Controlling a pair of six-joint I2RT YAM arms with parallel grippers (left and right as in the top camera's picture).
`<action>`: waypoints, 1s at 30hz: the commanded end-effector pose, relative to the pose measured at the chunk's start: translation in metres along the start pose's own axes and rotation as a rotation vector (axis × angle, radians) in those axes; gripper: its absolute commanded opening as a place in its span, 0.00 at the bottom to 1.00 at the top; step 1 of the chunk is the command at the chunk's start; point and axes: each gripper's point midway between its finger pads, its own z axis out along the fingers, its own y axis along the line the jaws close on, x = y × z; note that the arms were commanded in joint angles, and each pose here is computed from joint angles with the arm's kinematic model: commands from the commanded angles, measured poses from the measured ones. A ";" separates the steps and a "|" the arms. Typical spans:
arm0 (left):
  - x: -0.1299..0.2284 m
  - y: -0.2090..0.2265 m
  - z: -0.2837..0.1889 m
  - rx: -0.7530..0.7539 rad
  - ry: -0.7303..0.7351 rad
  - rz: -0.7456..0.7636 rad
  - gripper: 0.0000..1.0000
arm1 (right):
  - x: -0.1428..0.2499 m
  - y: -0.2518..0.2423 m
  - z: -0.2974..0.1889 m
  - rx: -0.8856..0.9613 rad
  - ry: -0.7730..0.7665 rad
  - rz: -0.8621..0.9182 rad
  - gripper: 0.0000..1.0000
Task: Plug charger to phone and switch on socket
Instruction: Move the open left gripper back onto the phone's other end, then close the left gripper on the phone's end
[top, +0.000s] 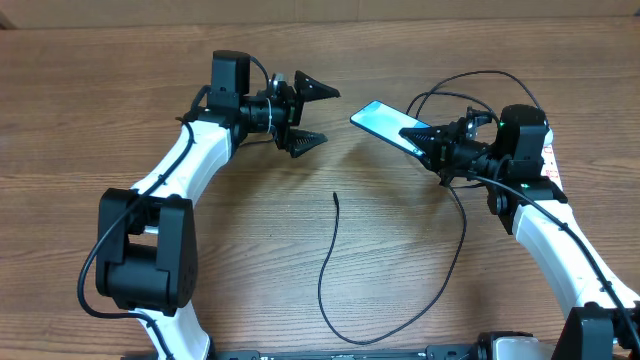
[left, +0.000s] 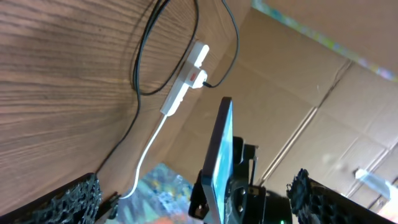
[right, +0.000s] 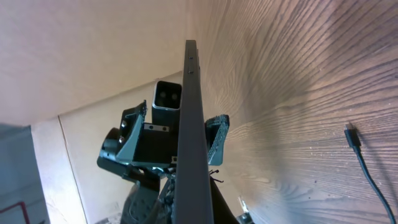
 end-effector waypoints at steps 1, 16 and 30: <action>0.009 -0.002 0.015 -0.027 -0.034 -0.062 1.00 | -0.002 0.012 0.001 -0.021 -0.022 0.062 0.04; 0.009 0.010 0.048 -0.105 -0.185 -0.124 0.99 | 0.019 0.007 0.023 0.018 -0.015 0.280 0.04; 0.023 0.014 0.066 -0.131 -0.187 -0.132 0.98 | 0.033 0.004 0.035 0.041 -0.013 0.267 0.04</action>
